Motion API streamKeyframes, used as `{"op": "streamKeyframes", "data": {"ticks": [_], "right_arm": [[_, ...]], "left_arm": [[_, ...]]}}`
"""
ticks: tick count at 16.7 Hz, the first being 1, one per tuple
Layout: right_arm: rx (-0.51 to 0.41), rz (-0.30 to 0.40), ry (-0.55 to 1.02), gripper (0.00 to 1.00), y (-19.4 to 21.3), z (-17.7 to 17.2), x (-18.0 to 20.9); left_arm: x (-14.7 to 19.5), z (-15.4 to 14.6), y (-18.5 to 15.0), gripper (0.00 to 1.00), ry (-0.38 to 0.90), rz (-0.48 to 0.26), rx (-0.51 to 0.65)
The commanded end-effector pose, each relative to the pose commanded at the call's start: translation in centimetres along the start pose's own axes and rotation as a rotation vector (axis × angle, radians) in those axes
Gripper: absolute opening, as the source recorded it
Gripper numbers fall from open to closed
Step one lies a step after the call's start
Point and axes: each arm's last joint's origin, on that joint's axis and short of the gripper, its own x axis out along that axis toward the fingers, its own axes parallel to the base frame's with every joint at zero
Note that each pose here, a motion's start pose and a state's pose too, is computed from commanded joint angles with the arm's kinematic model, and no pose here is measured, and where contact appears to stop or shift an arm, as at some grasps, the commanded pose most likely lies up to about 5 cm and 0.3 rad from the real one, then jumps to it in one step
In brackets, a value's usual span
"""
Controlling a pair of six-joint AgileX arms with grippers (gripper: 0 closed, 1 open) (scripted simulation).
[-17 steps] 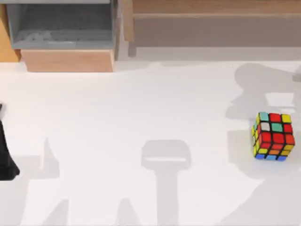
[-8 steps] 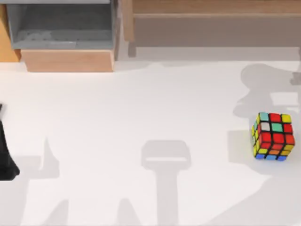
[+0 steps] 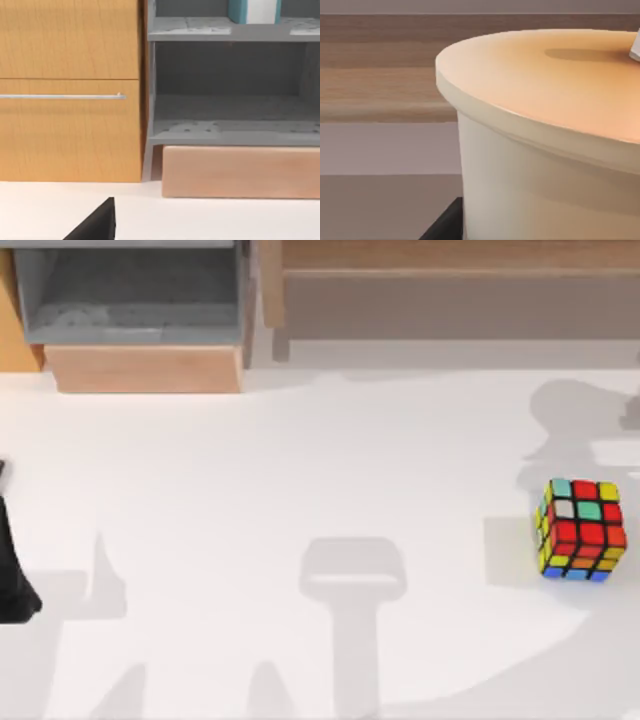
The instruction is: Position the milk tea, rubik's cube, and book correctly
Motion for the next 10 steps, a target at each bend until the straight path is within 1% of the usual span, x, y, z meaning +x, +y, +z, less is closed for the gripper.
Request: {"op": "streamKeyframes", "data": {"ticks": [8, 10], "right_arm": [[-0.005, 0.003, -0.013, 0.00, 0.06, -0.80, 0.41], [-0.005, 0.003, -0.013, 0.15, 0.06, -0.80, 0.41]], "left_arm": [[0.00, 0.00, 0.00, 1.00, 0.000, 0.000, 0.000], [0.00, 0.00, 0.00, 1.00, 0.000, 0.000, 0.000]]}}
